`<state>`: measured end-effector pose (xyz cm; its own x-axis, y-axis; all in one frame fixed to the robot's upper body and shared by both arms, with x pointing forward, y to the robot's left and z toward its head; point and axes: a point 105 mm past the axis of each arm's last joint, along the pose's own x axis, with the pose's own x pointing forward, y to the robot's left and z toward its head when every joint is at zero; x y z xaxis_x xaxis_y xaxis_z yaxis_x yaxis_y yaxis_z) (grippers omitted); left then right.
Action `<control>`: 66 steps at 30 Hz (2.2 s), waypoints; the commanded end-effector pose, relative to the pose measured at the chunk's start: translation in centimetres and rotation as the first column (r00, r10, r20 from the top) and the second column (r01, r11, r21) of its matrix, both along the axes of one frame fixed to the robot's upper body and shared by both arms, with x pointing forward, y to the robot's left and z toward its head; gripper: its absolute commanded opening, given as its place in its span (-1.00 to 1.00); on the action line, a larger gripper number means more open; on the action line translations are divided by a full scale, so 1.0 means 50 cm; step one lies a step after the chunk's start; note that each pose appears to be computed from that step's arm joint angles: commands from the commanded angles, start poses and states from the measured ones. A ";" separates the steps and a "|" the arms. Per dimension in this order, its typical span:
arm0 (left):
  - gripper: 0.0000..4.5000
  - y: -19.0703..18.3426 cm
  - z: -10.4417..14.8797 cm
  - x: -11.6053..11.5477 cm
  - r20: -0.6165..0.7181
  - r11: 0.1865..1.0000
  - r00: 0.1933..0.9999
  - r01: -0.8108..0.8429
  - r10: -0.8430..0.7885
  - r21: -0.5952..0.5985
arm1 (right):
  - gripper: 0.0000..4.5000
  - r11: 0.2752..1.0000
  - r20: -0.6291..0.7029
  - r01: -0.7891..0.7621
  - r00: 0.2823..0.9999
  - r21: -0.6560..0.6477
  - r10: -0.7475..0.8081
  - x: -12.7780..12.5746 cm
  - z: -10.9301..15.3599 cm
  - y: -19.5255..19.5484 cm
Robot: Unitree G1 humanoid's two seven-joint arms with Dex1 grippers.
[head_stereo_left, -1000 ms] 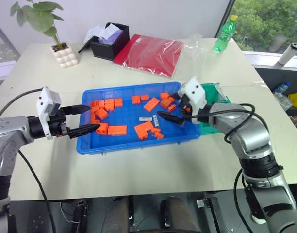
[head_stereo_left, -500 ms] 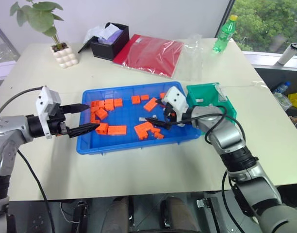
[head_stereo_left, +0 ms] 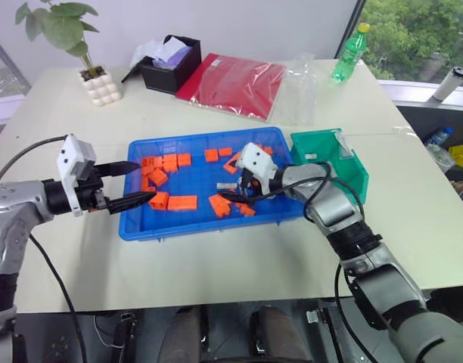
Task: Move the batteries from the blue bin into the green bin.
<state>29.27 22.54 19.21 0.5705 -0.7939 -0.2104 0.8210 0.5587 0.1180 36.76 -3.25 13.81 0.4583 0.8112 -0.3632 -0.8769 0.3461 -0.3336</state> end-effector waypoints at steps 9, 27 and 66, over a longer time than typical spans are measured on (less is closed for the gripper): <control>1.00 -0.011 0.014 -0.006 0.049 1.000 0.999 0.004 -0.004 -0.009 | 0.97 1.000 -0.128 -0.001 0.992 0.029 0.005 0.011 0.047 0.046; 1.00 -0.016 0.013 -0.004 0.068 0.999 0.997 -0.016 0.018 -0.031 | 0.97 0.989 -0.169 0.055 0.982 -0.138 -0.078 0.027 -0.010 0.011; 1.00 -0.013 0.018 -0.001 0.087 0.998 0.995 -0.042 0.046 -0.044 | 0.43 0.981 -0.160 0.106 0.978 -0.162 -0.133 0.043 0.000 0.006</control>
<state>29.41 21.80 18.68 0.6115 -0.7742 -0.1633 0.7912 0.6006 0.1152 38.65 -3.27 12.58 0.4526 0.6695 -0.5890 -0.8857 0.4144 -0.2094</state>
